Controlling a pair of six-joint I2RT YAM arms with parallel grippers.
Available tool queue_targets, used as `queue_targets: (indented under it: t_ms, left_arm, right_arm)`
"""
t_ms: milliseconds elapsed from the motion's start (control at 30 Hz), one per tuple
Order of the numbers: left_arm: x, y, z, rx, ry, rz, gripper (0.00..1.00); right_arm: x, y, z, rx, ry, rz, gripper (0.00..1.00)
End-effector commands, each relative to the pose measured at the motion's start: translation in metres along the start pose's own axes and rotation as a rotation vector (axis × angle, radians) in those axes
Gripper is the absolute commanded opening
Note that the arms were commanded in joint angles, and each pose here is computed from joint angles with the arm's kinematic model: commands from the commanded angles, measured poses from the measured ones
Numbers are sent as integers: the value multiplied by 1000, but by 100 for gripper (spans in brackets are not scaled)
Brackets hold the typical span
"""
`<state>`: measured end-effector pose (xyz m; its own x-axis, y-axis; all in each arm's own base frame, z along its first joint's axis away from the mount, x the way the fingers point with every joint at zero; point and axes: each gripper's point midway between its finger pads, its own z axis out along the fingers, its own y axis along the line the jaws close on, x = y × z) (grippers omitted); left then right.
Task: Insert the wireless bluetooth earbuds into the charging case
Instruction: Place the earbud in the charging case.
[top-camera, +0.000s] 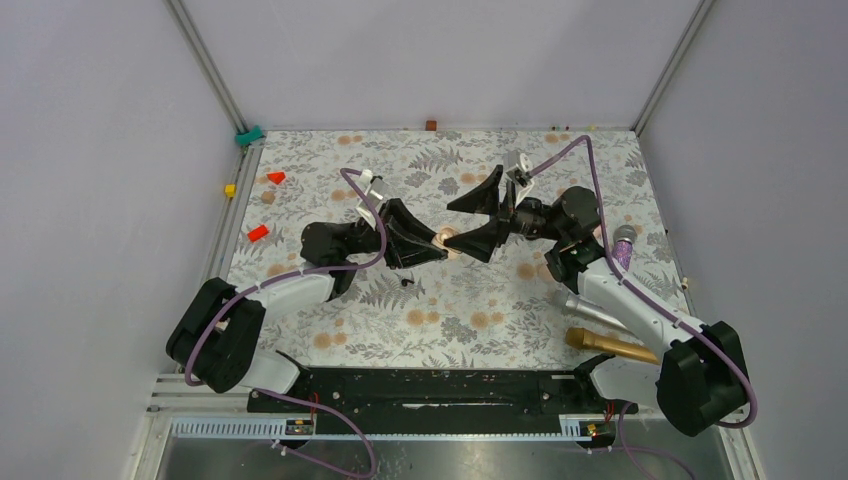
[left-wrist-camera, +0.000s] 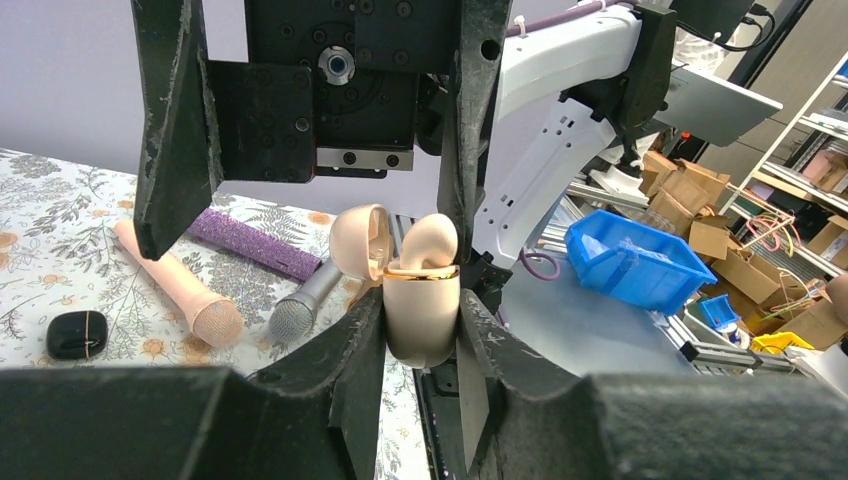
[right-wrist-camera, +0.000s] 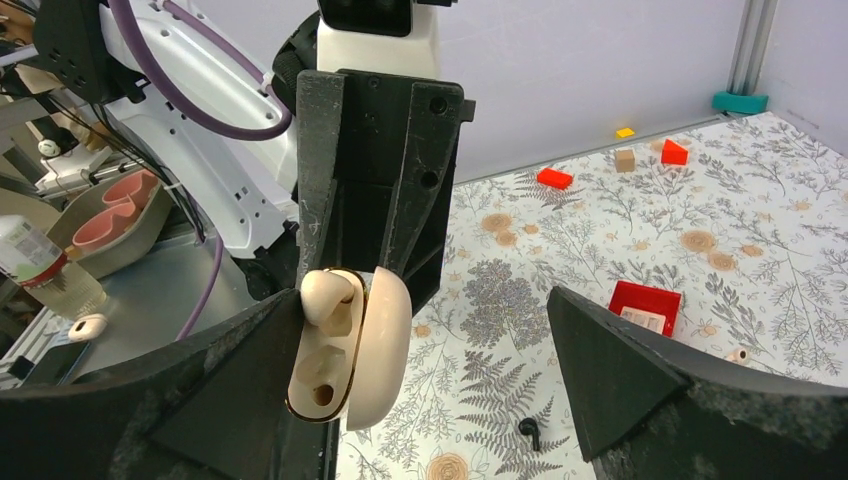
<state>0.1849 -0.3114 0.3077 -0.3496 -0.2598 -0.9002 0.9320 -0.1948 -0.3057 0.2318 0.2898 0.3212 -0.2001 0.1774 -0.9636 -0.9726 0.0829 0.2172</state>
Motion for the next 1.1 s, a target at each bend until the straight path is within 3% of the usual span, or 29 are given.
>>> queue_targets:
  t_ms: [0, 300, 1067]
  left_arm:
    - [-23, -13, 6, 41, -51, 89, 1]
    - [-20, -16, 5, 55, -36, 107, 1]
    - [-23, -25, 6, 87, -20, 146, 2]
  right_arm:
    - [-26, 3, 5, 4, -46, -75, 99]
    - [-41, 3, 7, -1, -63, -81, 99]
    - [-25, 7, -3, -6, 34, -145, 100]
